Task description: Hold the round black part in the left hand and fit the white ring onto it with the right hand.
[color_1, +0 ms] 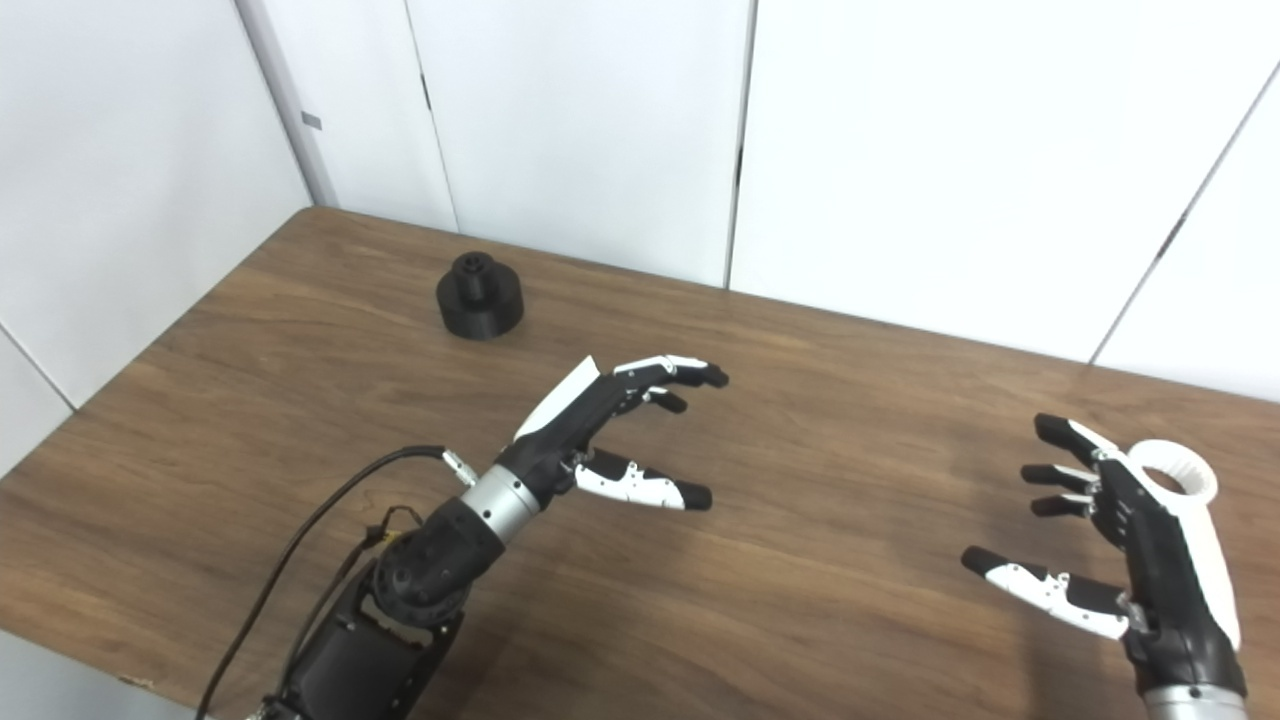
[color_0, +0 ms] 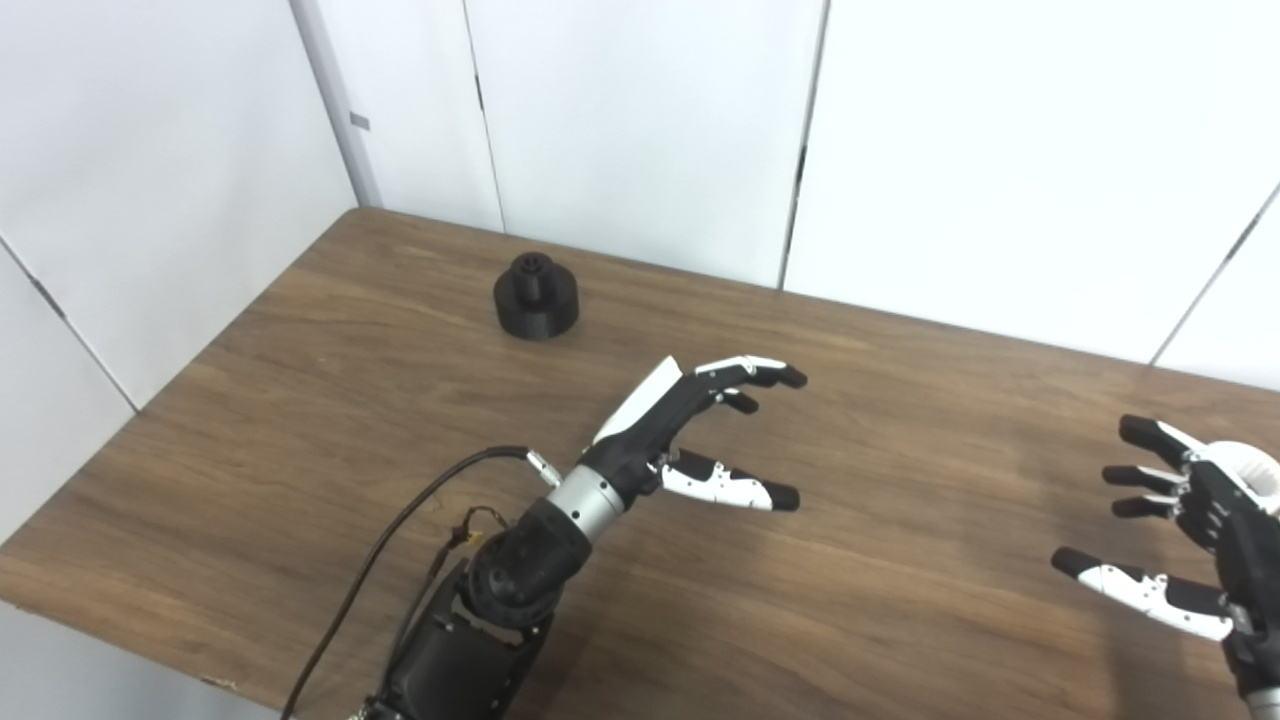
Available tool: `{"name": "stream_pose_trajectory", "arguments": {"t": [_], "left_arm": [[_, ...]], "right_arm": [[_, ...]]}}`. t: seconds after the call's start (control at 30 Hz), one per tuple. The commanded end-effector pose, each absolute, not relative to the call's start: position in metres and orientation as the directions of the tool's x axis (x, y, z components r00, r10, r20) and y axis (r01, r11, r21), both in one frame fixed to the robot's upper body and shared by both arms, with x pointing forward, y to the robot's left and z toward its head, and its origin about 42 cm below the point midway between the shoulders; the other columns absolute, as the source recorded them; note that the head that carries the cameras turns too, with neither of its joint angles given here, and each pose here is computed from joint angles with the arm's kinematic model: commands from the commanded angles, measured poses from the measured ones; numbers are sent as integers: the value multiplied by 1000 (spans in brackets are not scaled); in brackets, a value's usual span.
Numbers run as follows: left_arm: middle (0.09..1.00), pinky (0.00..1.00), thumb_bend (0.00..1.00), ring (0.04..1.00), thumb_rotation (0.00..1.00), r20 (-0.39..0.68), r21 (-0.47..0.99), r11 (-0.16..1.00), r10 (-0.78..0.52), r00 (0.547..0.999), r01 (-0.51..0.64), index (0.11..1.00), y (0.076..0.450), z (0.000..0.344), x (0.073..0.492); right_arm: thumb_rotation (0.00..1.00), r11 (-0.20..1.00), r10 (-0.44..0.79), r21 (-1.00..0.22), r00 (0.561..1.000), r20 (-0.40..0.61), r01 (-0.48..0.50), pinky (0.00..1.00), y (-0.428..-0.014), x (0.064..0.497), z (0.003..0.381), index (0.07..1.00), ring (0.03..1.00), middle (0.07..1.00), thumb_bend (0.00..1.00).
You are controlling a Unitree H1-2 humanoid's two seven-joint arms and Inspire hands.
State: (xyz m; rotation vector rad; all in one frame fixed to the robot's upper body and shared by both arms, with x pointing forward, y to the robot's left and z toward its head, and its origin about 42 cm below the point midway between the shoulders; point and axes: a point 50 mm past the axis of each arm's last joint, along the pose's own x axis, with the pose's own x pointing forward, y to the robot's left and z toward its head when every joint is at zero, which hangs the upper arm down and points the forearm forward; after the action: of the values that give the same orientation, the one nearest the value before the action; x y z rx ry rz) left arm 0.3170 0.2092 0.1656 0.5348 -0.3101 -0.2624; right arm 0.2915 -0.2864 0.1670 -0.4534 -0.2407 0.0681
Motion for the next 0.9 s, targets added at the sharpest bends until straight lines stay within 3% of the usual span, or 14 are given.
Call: {"name": "stream_pose_trajectory", "arguments": {"t": [0.0,0.37,0.6,0.87], "left_arm": [[806,691,872,791,231,324,558,826,-298,898,72,705,207,187,325],[802,654,854,789,214,355,581,813,-297,887,40,692,228,212,340],[801,721,874,805,213,359,637,771,-304,882,6,697,253,232,353],[783,667,864,770,207,362,705,704,-260,895,-81,693,279,249,359]], "right_arm": [[23,892,132,-452,951,280,9,592,-290,297,184,809,703,831,677],[0,888,141,-461,951,275,1,587,-292,302,179,804,702,832,675],[0,892,136,-451,946,293,11,577,-291,304,179,796,688,820,664],[0,896,138,-445,945,297,9,574,-293,304,180,800,686,816,663]]}}
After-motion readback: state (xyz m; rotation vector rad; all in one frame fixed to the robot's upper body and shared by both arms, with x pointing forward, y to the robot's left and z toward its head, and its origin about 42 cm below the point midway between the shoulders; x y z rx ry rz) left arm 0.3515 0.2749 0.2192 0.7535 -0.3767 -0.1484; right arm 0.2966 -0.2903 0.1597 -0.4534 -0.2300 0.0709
